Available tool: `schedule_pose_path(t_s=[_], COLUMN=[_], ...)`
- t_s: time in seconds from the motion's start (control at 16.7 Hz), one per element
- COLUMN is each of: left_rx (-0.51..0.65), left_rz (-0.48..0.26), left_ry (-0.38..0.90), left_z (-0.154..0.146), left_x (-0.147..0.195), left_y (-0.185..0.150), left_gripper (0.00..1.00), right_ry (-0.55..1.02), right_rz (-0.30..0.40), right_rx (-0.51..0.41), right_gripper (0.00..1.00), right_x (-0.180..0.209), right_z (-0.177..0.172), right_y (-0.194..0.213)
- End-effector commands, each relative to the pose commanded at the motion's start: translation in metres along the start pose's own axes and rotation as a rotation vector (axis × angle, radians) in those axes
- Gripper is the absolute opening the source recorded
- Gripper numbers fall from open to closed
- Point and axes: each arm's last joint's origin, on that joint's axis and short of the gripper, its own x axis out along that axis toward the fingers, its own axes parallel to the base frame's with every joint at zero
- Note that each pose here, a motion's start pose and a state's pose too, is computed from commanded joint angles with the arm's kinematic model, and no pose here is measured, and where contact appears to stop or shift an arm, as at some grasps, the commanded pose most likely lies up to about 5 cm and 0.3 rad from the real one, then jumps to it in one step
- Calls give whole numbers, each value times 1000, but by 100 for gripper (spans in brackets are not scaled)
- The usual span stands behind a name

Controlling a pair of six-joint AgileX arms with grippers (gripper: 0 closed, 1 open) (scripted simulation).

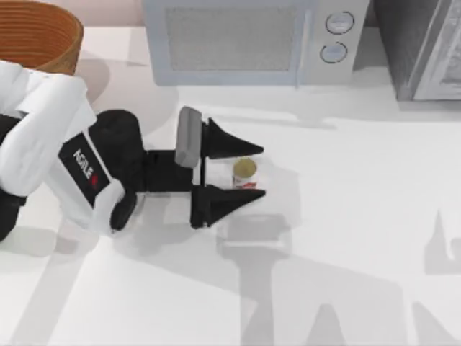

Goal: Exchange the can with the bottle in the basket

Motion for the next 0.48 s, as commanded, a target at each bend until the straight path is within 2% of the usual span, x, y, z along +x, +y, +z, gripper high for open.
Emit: schedule_pose_path(t_s=[0.48], left_rx=[0], left_rz=[4], left_ry=[0], left_z=[0], left_x=[-1], left_y=[0], left_gripper=[100], right_ry=[0], right_rz=[0], right_rx=[0], right_gripper=[100], right_x=[0], right_z=[0], right_y=[0])
